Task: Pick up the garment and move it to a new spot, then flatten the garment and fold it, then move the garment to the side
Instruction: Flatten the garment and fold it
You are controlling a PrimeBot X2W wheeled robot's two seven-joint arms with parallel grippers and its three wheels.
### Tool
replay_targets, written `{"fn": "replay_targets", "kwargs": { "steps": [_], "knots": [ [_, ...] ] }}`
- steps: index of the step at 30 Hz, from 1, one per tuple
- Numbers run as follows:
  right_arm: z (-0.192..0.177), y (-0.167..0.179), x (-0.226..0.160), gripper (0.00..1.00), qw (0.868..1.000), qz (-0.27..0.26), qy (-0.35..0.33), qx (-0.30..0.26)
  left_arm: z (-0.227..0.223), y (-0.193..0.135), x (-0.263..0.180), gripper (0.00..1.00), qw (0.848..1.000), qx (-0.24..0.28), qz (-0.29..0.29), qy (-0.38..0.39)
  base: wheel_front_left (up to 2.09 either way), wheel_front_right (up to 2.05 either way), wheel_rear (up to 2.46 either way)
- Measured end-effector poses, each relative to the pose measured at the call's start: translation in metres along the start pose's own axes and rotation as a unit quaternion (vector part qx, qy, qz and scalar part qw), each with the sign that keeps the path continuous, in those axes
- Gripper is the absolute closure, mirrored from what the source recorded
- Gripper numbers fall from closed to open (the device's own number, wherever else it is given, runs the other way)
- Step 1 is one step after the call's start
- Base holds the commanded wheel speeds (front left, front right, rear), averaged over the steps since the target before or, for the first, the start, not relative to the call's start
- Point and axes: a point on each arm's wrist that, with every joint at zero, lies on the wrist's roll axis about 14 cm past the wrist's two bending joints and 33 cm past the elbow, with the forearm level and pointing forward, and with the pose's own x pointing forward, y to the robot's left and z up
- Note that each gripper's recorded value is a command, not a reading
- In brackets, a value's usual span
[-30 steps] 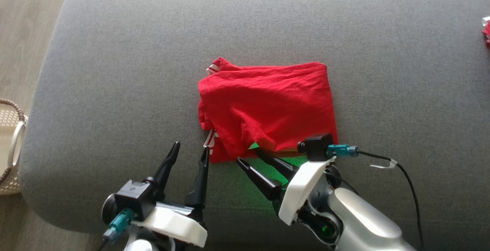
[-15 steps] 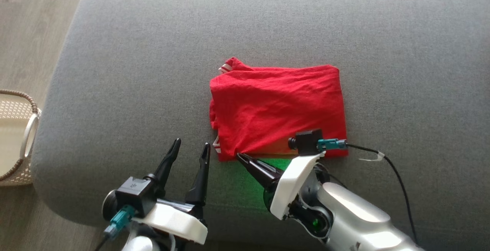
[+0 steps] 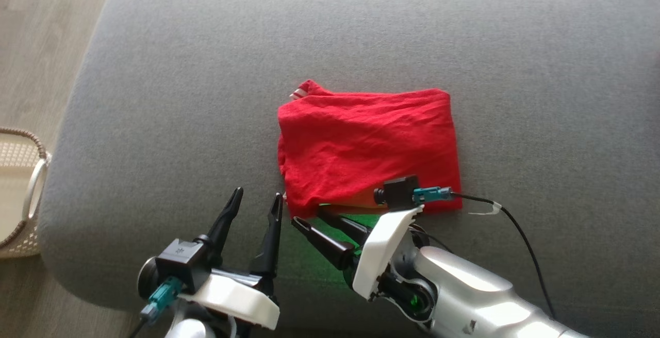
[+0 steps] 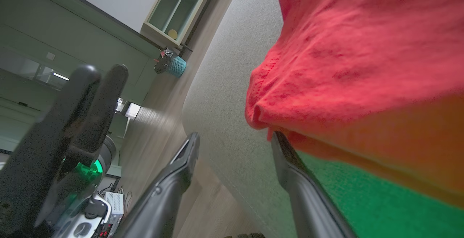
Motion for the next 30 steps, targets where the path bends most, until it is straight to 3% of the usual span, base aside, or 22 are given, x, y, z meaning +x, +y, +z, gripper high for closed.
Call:
{"fn": "replay_targets", "kwargs": {
  "steps": [7, 12, 16, 17, 23, 30],
  "knots": [
    [0.021, -0.018, -0.014, 0.00, 0.997, -0.034, -0.061, -0.034, 0.002, -0.006, 0.002, 0.00, 1.000, -0.003, -0.007, -0.004, 0.00, 0.00, 0.00],
    [0.073, -0.043, -0.039, 0.00, 0.983, -0.083, -0.137, -0.089, 0.012, -0.007, 0.002, 0.00, 1.000, -0.005, -0.003, -0.020, 0.00, 0.00, 0.00],
    [0.135, -0.057, -0.081, 0.00, 0.952, -0.127, -0.230, -0.156, 0.015, -0.004, -0.005, 0.00, 1.000, -0.006, 0.005, -0.025, 0.00, 0.00, 0.00],
    [0.146, -0.064, -0.106, 0.00, 0.936, -0.152, -0.264, -0.174, 0.018, -0.003, -0.007, 0.00, 0.999, -0.005, 0.008, -0.030, 0.00, 0.00, 0.00],
    [0.127, -0.075, -0.167, 0.00, 0.901, -0.222, -0.312, -0.204, 0.032, 0.000, -0.013, 0.00, 0.999, 0.002, 0.011, -0.052, 0.00, 0.00, 0.00],
    [0.127, -0.065, -0.218, 0.00, 0.853, -0.273, -0.349, -0.277, 0.046, 0.006, -0.021, 0.00, 0.997, 0.007, 0.027, -0.078, 0.00, 0.00, 0.00]
  ]
}}
